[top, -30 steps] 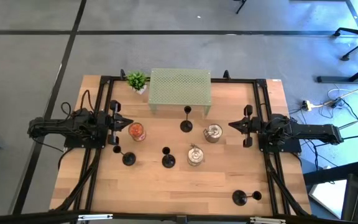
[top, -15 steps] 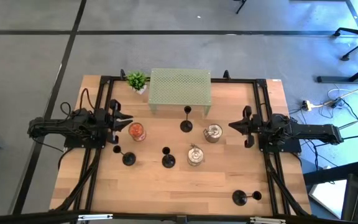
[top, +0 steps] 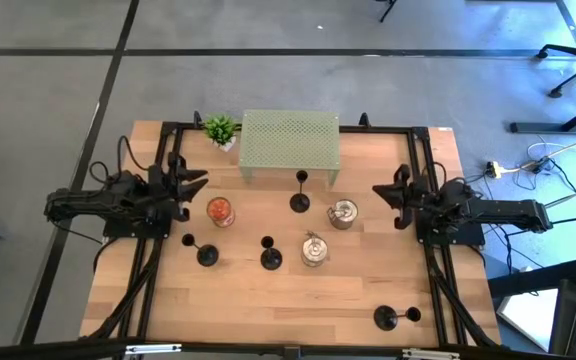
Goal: Pick & Place candle stick holders
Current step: Put the black candle holder on the shelf
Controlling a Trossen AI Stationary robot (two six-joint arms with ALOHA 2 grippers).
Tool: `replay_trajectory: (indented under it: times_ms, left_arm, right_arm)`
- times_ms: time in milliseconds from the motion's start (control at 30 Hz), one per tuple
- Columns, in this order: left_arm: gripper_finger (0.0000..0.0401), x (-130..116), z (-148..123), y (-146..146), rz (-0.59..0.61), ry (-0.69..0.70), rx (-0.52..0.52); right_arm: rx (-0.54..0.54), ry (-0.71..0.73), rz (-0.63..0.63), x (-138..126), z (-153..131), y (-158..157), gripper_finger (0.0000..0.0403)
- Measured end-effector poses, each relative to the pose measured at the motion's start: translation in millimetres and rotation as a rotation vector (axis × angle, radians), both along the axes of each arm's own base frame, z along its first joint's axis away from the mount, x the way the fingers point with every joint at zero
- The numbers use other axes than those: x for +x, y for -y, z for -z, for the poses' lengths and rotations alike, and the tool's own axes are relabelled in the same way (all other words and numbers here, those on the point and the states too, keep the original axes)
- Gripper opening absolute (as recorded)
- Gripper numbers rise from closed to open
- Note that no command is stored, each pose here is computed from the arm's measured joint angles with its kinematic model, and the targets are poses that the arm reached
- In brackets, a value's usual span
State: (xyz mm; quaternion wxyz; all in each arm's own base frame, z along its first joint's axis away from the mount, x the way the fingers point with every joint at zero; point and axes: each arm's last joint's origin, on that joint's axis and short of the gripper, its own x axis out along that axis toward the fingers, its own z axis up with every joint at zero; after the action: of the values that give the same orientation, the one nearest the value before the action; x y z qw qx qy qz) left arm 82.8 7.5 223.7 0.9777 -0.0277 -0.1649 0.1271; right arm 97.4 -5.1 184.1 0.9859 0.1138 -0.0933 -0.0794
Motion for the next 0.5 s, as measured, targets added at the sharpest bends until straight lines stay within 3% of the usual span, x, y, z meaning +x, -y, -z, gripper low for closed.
replay_trajectory:
  times_ms: [167, 300, 500]
  left_arm:
    - [0.0102, -1, -3, 1, 0.035, 0.007, 0.009]
    - [0.0102, 0, -3, 2, 0.072, 0.007, 0.023]
    - [0.0102, -1, -3, 1, 0.049, 0.007, 0.017]
  right_arm:
    - [-0.095, 0.037, 0.038, -1, -5, 1, 0.0005]
    - [-0.221, 0.123, -0.076, -3, -14, -4, 0.0009]
    - [-0.246, 0.168, -0.159, -4, -17, -6, 0.0053]
